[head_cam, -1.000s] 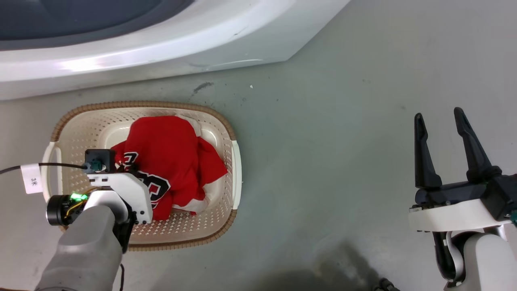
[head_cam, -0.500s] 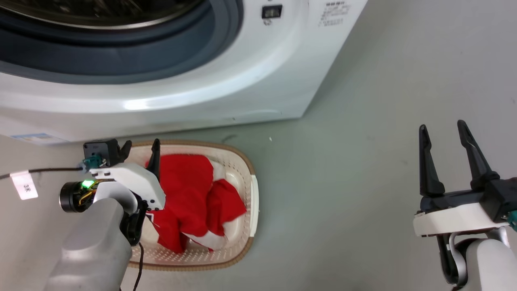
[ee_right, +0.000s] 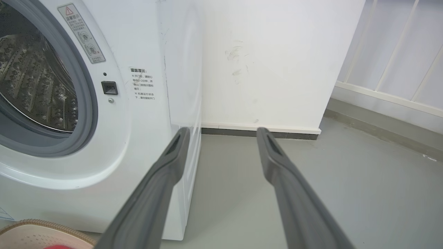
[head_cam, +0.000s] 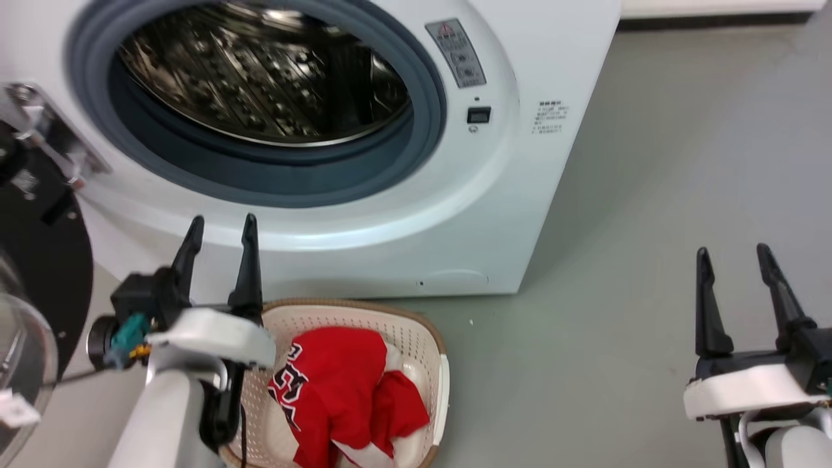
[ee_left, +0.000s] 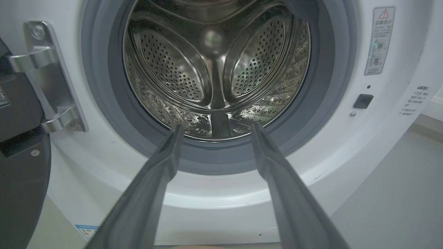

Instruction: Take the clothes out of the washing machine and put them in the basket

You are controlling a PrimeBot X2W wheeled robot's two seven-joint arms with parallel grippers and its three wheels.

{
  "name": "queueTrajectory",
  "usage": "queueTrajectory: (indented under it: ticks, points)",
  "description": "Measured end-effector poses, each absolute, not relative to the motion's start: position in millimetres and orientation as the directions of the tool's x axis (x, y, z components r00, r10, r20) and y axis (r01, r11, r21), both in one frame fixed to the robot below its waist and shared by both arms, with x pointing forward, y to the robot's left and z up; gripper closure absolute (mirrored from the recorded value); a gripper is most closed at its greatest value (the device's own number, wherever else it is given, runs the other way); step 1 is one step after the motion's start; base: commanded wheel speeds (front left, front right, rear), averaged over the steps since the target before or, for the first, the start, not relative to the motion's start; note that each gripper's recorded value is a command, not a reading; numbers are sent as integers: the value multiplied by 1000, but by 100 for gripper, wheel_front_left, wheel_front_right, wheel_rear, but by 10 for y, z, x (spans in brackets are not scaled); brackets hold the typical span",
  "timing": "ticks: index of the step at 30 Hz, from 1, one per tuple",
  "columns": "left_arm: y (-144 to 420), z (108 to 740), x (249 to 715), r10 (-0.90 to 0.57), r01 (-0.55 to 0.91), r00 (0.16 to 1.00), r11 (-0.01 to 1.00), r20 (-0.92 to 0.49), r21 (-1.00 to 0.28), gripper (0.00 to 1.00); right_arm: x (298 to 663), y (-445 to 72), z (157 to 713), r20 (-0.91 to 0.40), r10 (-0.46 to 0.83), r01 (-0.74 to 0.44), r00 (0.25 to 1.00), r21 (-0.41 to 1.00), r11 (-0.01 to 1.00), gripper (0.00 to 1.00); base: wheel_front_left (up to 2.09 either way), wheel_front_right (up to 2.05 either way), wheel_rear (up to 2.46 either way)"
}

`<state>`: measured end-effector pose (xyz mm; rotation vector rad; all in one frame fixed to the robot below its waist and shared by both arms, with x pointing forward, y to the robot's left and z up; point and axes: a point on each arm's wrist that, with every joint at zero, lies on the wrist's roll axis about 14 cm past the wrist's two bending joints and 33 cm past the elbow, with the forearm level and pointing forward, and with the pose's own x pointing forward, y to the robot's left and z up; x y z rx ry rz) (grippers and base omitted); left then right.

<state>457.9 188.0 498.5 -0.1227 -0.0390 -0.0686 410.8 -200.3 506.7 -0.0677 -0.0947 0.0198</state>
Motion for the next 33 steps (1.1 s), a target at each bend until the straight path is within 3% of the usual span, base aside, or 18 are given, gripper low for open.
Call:
queueTrajectory:
  ticks: [8,14,33]
  points:
    - [1873,5262,4027,-31,38,990,998,136,-56,0,3851,-1934,5212,128,40,-34,991,-49,998,0,0,0,0]
    - [1857,5185,3773,-10,11,993,1000,117,-8,0,3694,-1973,5235,135,25,-22,991,-22,1000,0,0,0,0]
    - [1854,5145,3746,5,-7,994,1000,107,22,0,3606,-1946,5237,136,30,-29,990,-11,1000,0,0,0,0]
